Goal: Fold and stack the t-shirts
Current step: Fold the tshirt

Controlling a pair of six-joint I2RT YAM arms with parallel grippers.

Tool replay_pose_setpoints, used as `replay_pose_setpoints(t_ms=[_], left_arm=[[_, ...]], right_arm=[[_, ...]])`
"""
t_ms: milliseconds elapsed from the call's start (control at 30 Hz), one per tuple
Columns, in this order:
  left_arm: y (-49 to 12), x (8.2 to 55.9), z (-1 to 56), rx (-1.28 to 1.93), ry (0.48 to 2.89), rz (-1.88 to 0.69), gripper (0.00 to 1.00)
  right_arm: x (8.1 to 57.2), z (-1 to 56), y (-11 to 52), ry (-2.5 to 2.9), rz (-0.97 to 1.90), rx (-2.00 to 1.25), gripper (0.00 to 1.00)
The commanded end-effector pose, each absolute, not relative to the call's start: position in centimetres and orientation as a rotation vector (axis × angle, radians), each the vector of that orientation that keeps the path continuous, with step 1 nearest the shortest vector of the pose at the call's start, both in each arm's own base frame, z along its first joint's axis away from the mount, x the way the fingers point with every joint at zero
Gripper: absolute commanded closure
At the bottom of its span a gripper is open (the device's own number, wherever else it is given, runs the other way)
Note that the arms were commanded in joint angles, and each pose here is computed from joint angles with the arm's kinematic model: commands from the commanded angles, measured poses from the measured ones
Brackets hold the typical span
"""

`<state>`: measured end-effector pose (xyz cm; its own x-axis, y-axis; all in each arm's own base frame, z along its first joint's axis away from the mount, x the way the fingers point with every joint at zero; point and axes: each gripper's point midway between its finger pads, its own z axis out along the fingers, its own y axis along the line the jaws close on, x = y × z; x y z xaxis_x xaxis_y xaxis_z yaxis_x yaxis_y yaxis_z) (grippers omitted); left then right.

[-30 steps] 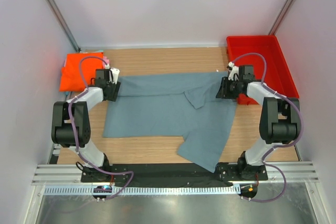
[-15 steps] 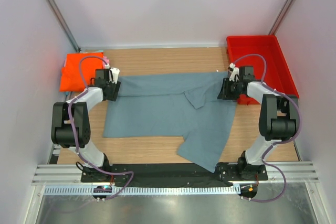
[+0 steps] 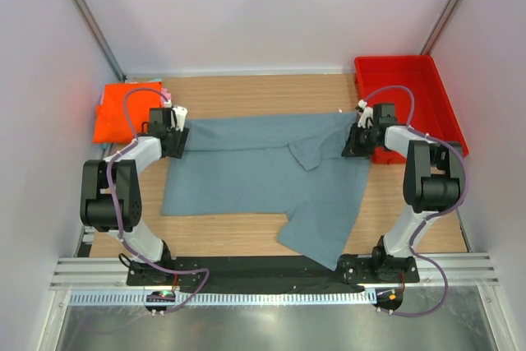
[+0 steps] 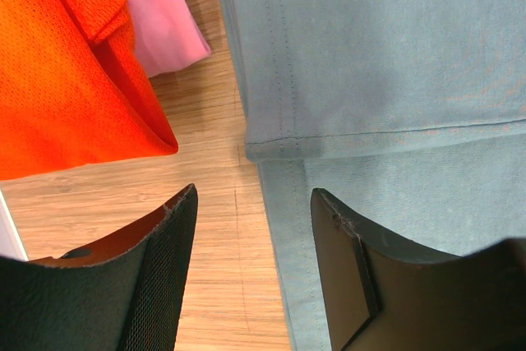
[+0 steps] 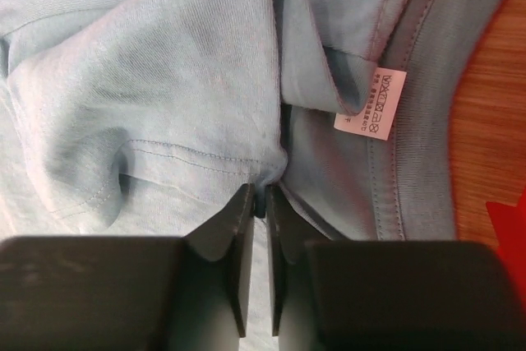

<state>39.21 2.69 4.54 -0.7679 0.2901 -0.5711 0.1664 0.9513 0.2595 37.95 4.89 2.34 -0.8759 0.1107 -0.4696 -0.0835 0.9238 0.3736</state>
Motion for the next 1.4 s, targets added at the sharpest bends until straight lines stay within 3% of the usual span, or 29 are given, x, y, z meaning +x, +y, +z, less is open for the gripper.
replay_pose_setpoints(t_ms=[0, 333, 633, 767, 833, 1033, 1367], left_arm=[[2.8, 39.8, 5.3, 0.295, 2.415, 0.252, 0.41], [2.7, 40.0, 5.8, 0.296, 2.399, 0.249, 0.42], [2.7, 40.0, 6.4, 0.293, 2.384, 0.25, 0.41], [2.7, 39.9, 6.7, 0.29, 2.38, 0.245, 0.42], [2.7, 39.9, 6.8, 0.288, 2.375, 0.247, 0.42], [2.8, 39.7, 7.0, 0.291, 2.374, 0.255, 0.42], [1.6, 39.1, 7.0, 0.32, 2.383, 0.171, 0.42]], right_arm=[[39.5, 3.5, 4.5, 2.522, 0.514, 0.008, 0.86], [37.6, 8.5, 4.4, 2.447, 0.478, -0.034, 0.91], [31.6, 10.2, 7.2, 2.555, 0.705, -0.033, 0.91], [31.0, 10.2, 7.0, 2.558, 0.688, -0.025, 0.8], [31.1, 10.9, 6.9, 2.545, 0.675, -0.034, 0.68], [32.5, 15.7, 6.4, 2.414, 0.604, -0.084, 0.65], [34.3, 7.3, 4.4, 2.562, 0.481, -0.08, 0.66]])
